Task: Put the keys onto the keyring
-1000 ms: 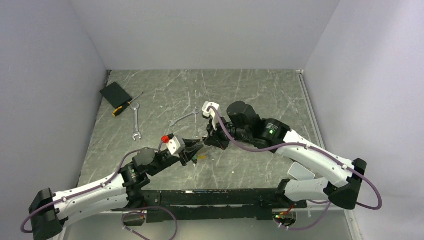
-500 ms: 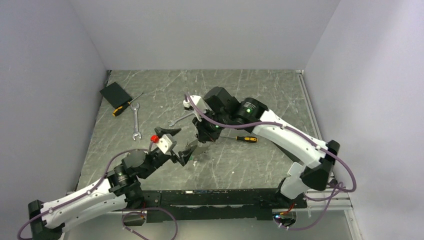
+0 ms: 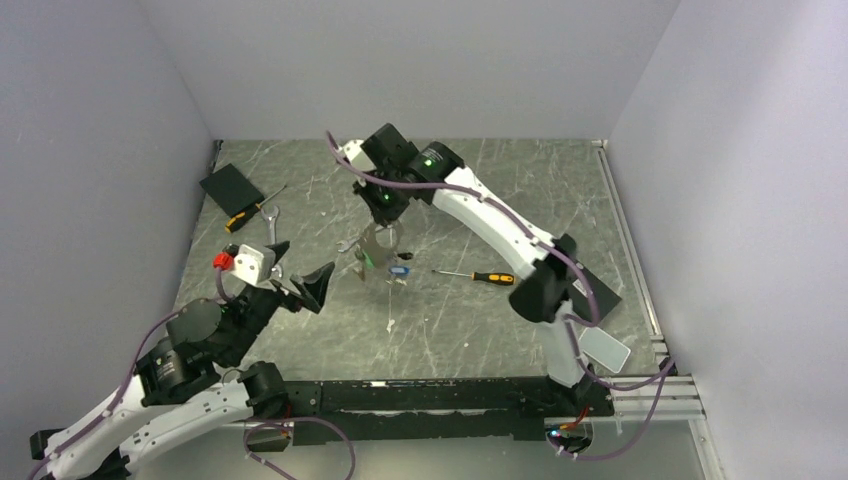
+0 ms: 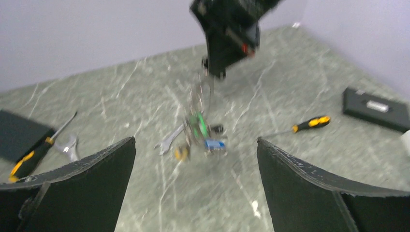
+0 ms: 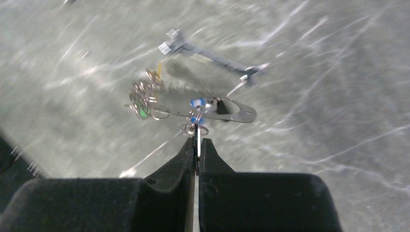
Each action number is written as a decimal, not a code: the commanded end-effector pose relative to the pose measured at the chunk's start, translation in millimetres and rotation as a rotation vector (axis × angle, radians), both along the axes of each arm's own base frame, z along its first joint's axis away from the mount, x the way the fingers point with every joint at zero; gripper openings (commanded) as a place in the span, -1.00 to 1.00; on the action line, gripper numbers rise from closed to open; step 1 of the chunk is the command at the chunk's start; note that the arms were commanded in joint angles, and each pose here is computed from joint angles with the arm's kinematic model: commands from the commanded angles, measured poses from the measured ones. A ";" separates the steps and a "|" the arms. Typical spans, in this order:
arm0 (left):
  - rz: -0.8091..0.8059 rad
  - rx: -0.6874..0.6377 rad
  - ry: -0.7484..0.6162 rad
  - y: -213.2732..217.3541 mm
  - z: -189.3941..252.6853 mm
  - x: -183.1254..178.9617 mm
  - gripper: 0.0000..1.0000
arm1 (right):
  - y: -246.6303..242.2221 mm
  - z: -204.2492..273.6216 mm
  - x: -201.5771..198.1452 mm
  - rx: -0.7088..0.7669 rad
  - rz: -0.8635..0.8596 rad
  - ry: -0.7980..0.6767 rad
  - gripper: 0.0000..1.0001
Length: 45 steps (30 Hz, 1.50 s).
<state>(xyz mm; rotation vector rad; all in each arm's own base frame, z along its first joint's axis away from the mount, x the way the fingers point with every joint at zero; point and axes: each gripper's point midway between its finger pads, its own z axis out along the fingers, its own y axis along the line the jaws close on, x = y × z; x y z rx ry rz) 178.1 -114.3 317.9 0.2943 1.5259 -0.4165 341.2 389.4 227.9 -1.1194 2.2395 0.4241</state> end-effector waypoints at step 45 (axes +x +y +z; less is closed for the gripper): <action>0.124 0.032 0.083 42.3 -28.8 -7.5 0.99 | 39.8 -130.3 -180.5 0.169 0.138 0.698 0.19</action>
